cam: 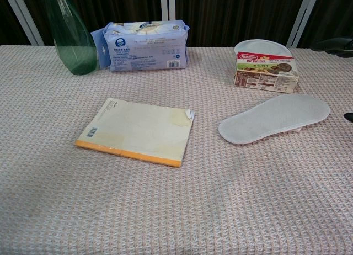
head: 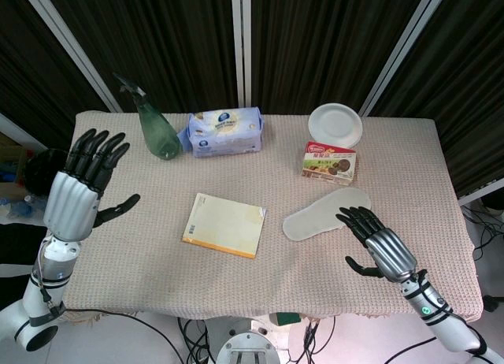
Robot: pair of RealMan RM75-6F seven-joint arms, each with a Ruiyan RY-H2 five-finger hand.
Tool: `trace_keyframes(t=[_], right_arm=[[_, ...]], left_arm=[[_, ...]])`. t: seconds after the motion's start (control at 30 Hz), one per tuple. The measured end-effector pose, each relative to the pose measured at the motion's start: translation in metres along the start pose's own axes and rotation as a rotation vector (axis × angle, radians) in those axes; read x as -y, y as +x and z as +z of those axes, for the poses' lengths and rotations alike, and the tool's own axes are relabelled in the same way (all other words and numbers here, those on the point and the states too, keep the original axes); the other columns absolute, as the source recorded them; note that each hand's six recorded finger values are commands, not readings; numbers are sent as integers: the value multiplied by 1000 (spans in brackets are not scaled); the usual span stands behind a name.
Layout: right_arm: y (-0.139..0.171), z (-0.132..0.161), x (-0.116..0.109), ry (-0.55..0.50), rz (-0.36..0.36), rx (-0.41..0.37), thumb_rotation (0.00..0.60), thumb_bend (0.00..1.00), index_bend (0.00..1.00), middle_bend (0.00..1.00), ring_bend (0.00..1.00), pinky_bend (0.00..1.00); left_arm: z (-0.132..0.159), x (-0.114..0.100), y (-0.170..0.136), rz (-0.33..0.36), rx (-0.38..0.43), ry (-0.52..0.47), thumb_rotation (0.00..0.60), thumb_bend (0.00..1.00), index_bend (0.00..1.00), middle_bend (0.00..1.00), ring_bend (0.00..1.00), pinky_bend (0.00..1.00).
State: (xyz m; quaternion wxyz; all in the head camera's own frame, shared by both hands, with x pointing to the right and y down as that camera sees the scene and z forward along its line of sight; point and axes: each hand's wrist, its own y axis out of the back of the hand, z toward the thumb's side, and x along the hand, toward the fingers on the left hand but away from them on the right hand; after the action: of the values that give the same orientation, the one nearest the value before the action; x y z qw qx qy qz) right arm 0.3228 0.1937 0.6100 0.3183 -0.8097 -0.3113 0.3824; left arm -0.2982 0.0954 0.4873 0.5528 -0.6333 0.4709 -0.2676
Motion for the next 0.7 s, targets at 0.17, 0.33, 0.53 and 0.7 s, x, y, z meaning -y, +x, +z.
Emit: trace_keyframes(t=[0.17,0.33,0.53,0.7], right_arm=[[-2,1,1,-4,6,-6,600,357,0,0,0,0],[-8,7,5,-52,20,-38,600,357,0,0,0,0],[-31,33,19,-272,77,-145,600,429,0,0,0,0],[-52,68,32,-631,162,-275,600,901,0,0,0,0]], left_arm=[[1,2,-2,-17,-11,-9,600,0,89,87,68,88],[-3,6,-13,-60,-55,-16,600,0,89,87,68,88],[-12,15,-35,-117,-125,-38,600,0,89,87,68,88],[-20,15,-50,-129,-177,-33,600,0,89,87,68,88]])
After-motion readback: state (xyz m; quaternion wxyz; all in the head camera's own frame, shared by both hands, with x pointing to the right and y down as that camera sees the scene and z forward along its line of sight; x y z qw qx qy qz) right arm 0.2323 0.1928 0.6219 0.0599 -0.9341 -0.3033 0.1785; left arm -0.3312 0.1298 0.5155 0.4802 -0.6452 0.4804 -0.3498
